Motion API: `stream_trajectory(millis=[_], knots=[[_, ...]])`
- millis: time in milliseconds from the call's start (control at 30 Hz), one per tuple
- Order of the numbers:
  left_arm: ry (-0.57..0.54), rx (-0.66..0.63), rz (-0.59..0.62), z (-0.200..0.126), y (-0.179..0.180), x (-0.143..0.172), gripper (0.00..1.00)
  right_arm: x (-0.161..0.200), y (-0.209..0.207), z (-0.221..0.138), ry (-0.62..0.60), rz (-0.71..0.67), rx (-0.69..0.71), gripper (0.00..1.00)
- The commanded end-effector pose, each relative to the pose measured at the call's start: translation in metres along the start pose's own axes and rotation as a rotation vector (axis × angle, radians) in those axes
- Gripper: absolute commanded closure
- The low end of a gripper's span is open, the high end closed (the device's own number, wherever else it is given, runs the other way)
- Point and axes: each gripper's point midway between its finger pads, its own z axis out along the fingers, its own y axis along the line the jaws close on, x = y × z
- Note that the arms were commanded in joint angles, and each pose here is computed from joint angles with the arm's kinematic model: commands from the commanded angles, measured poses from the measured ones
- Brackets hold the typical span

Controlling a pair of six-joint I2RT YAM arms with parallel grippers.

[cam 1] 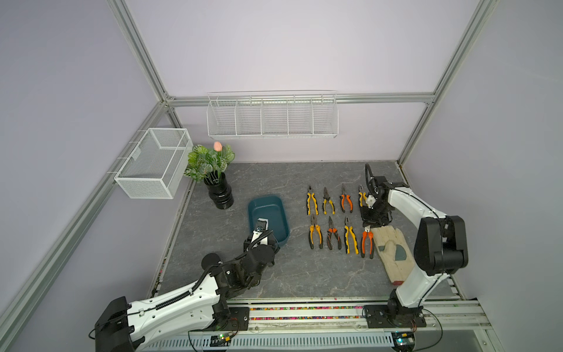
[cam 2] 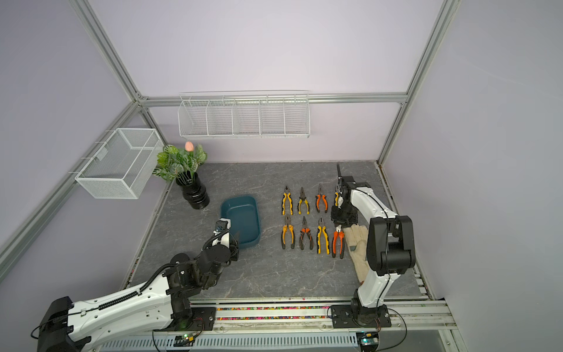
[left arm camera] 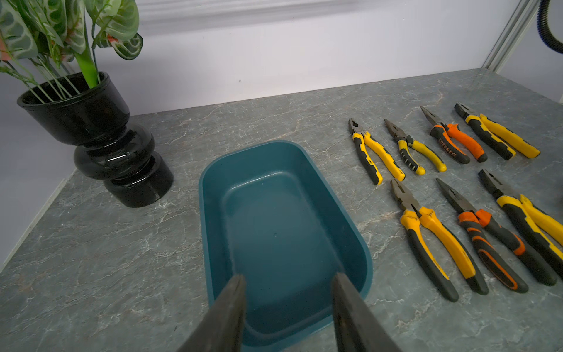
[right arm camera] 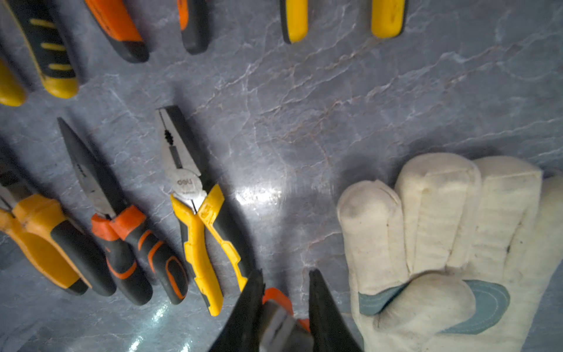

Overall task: Take the pliers out of the storage box
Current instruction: Place the pliers at the center of the board.

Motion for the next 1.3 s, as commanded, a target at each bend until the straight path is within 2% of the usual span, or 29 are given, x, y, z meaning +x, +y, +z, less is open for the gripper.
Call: stream_trajectory(millis=[0,600,800,1100,1267], knots=[[-0.01,-0.003,-0.02,0.0,-0.001,-0.006,0.52,-0.018,-0.003,0.002,-0.024,-0.01,0.011,0.87],[-0.009,-0.006,-0.024,-0.002,0.002,-0.006,0.52,-0.035,0.004,0.024,0.023,-0.009,-0.005,0.82],[-0.008,-0.01,-0.029,-0.003,0.005,-0.003,0.52,-0.035,0.006,0.032,0.042,-0.013,-0.005,0.77],[-0.008,-0.012,-0.03,-0.004,0.007,-0.002,0.52,-0.035,0.006,0.039,0.057,-0.019,0.005,0.64],[-0.014,-0.008,-0.037,-0.005,0.007,-0.005,0.52,-0.035,0.007,0.039,0.059,-0.021,0.001,0.63]])
